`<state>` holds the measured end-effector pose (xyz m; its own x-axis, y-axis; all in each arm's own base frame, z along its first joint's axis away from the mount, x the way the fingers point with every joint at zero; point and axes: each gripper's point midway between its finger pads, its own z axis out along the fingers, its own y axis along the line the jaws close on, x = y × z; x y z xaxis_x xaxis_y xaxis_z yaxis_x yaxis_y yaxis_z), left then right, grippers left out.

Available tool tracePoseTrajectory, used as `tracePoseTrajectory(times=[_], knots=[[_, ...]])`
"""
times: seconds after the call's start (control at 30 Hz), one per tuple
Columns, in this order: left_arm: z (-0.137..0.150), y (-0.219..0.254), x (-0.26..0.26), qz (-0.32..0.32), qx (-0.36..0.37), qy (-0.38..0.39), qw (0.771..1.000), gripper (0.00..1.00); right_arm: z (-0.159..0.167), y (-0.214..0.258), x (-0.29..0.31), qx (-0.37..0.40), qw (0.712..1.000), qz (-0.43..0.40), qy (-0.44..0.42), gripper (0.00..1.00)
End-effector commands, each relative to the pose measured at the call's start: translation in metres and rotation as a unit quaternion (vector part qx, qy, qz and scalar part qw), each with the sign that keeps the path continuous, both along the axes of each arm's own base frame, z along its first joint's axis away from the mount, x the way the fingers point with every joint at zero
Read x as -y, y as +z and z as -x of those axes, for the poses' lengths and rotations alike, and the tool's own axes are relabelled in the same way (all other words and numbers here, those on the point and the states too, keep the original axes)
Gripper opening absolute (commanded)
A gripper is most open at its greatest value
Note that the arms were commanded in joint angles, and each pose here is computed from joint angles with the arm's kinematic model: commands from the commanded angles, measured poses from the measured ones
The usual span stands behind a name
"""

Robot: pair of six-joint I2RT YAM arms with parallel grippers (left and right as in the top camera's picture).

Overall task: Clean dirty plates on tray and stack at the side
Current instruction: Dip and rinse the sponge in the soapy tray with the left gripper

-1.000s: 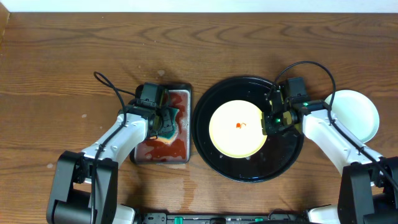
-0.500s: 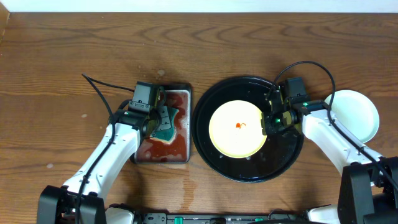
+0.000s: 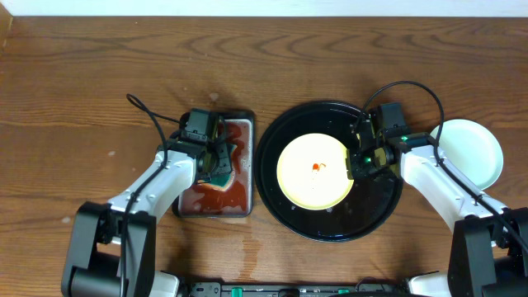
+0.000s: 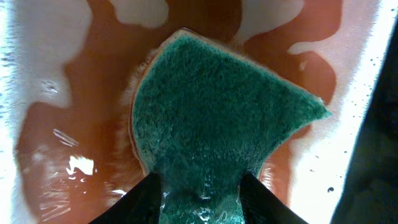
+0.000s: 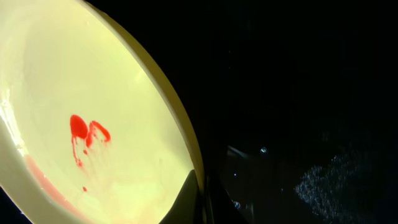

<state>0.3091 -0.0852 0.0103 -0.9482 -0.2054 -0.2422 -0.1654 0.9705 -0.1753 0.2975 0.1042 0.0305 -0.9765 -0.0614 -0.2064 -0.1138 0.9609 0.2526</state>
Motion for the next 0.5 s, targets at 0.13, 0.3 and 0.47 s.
tracePoseTrajectory(times=[0.13,0.3,0.47], knots=[[0.018,-0.036,-0.004,-0.012,-0.063,0.000,0.998,0.08,0.002,-0.002,-0.003,-0.001,1.000,0.003,0.010,0.01],[0.015,-0.027,-0.003,-0.009,-0.050,0.000,0.999,0.07,0.002,-0.002,-0.003,-0.001,1.000,0.003,0.010,0.01],[0.009,0.002,-0.004,0.000,-0.013,0.004,1.000,0.07,0.001,-0.002,-0.003,-0.001,1.000,0.003,0.010,0.01]])
